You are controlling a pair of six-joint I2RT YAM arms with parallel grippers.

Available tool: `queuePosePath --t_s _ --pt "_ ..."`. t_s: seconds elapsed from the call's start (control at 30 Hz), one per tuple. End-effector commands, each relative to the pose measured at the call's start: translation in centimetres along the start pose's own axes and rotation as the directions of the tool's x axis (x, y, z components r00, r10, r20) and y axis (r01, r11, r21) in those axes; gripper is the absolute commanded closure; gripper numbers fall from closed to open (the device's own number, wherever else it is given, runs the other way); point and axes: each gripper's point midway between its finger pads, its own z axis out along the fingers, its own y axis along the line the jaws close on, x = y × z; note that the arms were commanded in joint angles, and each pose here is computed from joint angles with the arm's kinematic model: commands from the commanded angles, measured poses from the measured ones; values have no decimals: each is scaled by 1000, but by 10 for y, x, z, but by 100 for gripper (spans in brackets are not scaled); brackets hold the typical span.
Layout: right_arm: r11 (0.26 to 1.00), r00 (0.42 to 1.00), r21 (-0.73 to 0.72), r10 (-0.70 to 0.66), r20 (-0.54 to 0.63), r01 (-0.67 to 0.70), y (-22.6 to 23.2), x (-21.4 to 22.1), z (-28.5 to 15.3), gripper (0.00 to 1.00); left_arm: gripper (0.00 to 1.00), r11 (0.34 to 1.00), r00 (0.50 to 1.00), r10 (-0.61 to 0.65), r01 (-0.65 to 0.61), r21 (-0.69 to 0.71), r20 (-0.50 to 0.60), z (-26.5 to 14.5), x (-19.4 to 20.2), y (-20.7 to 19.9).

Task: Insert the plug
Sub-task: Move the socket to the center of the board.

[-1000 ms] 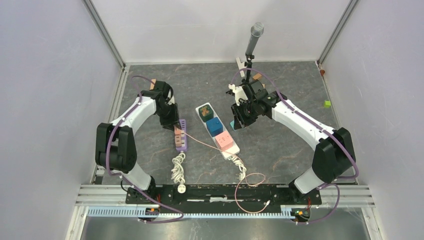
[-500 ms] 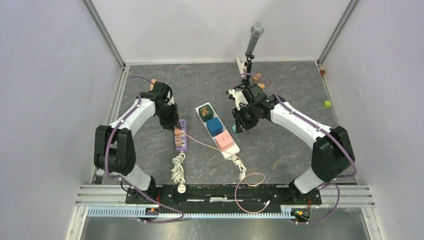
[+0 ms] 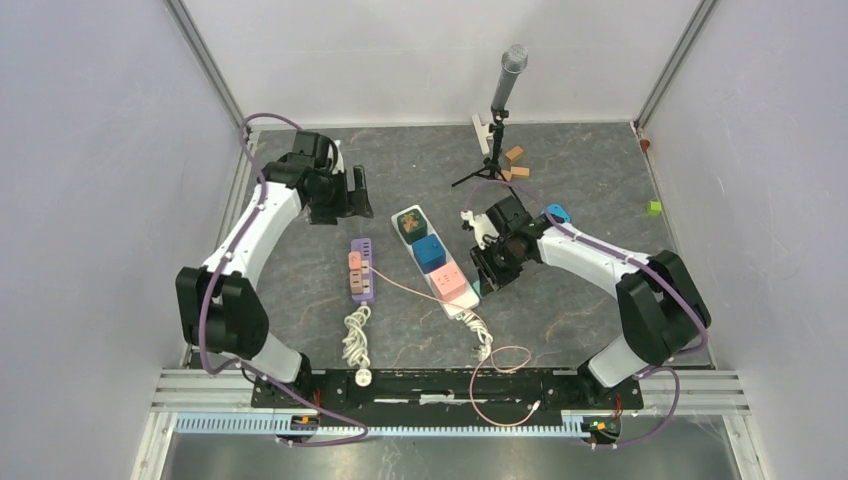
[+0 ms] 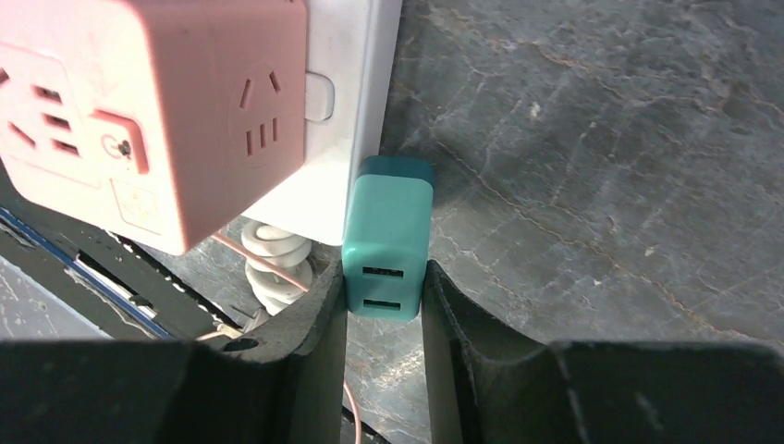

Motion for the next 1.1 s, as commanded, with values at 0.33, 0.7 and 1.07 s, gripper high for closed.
queuePosePath --t_s 0.33,0.7,1.07 --pt "937 976 -308 -110 188 165 99 -16 1 100 5 868 977 9 -113 483 213 -77 -25 -96" --pt "958 747 43 -250 617 284 75 -96 -79 100 16 657 939 31 -277 702 342 -103 -2 -136" --pt "885 560 181 -418 716 430 63 -67 -71 100 19 566 913 163 -397 722 374 -83 51 -157"
